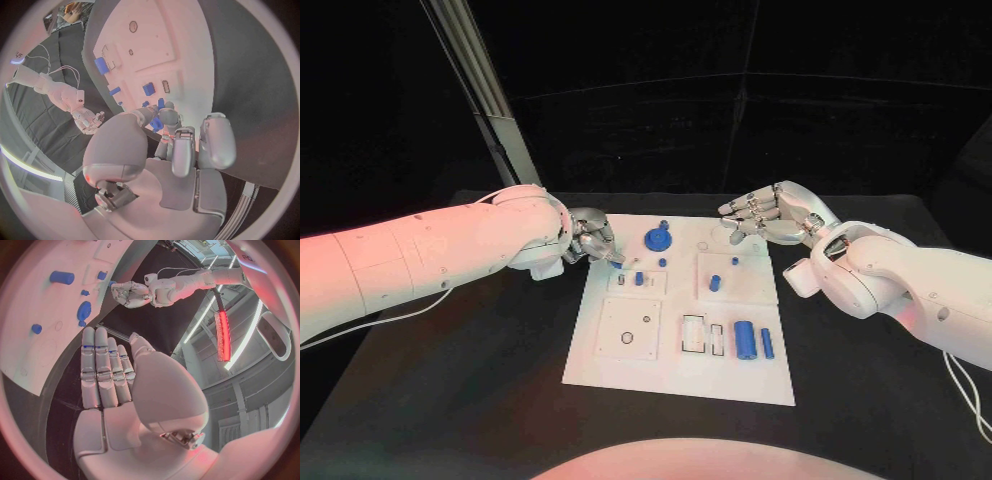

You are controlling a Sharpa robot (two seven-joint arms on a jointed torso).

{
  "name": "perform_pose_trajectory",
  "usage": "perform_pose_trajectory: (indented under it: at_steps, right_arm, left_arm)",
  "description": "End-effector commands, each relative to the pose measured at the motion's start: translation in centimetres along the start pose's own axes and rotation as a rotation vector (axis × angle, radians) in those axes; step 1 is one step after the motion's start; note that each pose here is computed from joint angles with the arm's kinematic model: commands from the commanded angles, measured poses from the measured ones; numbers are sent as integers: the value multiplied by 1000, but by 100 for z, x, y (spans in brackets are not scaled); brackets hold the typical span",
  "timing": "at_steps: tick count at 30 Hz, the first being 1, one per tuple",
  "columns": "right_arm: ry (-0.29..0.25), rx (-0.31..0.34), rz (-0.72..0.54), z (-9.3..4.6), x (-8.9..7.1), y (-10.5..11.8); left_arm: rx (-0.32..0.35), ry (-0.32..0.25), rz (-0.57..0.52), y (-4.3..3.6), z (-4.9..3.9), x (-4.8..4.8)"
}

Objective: Assemble the parts on the task board

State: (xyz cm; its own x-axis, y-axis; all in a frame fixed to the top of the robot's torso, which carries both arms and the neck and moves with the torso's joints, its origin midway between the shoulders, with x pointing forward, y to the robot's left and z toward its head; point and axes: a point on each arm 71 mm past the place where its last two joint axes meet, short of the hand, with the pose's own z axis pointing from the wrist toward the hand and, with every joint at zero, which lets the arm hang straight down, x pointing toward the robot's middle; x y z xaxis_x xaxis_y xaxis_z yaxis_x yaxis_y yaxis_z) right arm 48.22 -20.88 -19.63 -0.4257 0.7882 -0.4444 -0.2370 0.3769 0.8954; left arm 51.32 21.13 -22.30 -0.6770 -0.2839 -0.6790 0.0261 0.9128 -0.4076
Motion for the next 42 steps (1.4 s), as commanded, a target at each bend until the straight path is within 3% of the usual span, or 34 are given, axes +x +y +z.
perform_pose_trajectory:
  at_steps: [1,27,42]
  right_arm:
    - [9,-10,6,9,9,17]
    - [12,-12,7,22,23,19]
    - [11,-13,7,21,23,20]
  left_arm:
    - [34,-51,34,-39,-20,12]
    - [-55,51,99,-21,27,208]
    - [-80,66,106,19,28,226]
